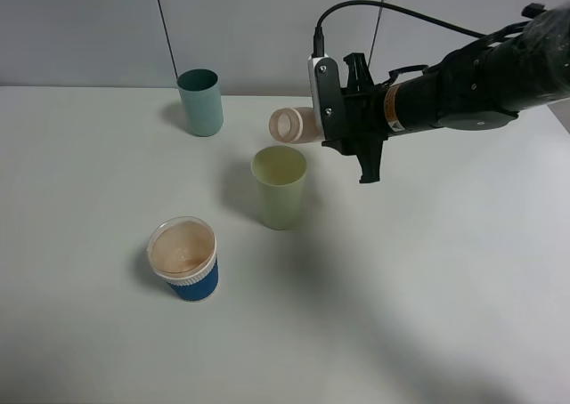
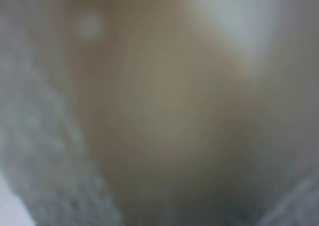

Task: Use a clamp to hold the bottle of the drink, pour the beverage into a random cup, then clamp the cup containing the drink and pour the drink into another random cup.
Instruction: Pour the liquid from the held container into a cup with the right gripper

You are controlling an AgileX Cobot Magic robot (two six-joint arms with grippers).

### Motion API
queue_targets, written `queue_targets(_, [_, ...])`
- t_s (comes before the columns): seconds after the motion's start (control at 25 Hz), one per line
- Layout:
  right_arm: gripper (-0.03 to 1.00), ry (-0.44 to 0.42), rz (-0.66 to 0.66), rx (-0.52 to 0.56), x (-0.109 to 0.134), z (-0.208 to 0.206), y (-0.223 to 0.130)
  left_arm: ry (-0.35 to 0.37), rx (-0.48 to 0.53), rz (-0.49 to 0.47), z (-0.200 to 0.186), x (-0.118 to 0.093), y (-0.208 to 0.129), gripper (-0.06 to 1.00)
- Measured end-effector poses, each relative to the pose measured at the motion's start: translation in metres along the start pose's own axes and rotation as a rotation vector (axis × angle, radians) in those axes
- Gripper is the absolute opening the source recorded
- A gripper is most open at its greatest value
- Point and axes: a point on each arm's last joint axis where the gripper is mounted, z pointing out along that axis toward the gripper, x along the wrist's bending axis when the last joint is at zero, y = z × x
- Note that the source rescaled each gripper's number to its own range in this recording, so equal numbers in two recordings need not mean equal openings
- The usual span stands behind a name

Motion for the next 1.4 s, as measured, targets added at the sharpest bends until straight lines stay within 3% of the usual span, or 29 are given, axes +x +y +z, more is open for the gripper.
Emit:
queue_targets(1.0, [0.02,0.040,-0.124,0.057,0.003,0.000,-0.003,0.000,0.000,0.000,0.000,0.000,0.000,0.95])
queue_targets(1.4, [0.02,-0.010,-0.181,0.054,-0.016,-0.003,0.011,0.000,0.000,0.000,0.000,0.000,0.000,0.95])
